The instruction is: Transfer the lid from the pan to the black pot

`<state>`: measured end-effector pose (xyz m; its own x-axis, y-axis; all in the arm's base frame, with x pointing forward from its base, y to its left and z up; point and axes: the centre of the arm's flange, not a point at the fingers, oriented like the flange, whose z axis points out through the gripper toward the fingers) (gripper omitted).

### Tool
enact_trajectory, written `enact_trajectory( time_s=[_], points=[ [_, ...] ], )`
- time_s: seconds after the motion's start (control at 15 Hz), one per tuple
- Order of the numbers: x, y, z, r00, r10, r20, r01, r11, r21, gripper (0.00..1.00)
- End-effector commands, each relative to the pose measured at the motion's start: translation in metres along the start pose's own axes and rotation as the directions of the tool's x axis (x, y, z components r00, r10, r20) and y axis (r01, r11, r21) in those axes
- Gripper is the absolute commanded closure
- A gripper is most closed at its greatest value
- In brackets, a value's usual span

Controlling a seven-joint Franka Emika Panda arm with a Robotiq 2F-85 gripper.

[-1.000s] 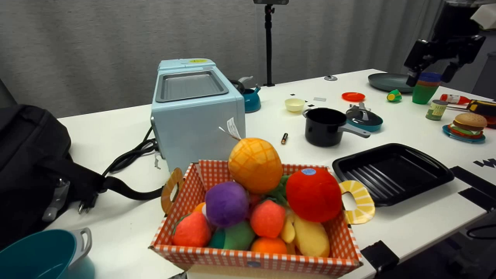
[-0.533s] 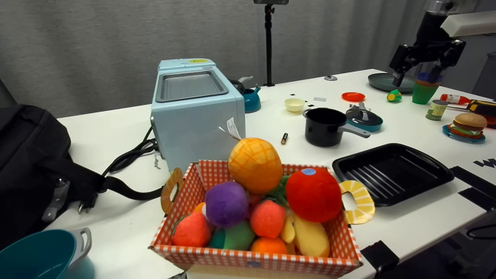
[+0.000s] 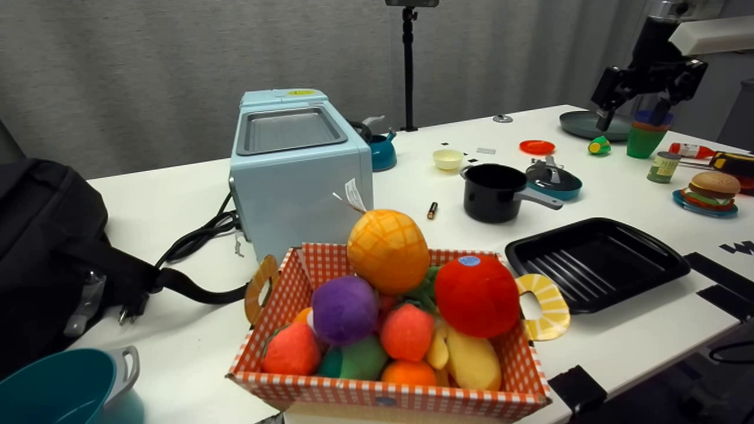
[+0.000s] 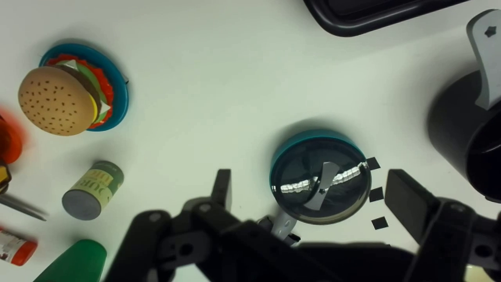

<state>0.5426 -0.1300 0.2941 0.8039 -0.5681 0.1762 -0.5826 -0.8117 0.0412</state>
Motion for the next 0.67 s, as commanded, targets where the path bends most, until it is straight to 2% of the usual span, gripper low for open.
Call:
enact_trajectory(
  time_s=[0.0, 0.6],
  points=[
    [0.010, 0.000, 0.009, 1.000, 0.023, 0.003, -0.023, 1.000, -0.005, 0.00],
    [0.042, -0.011, 0.043, 0.997, 0.079, 0.005, -0.079, 0.997, 0.003, 0.00]
  ],
)
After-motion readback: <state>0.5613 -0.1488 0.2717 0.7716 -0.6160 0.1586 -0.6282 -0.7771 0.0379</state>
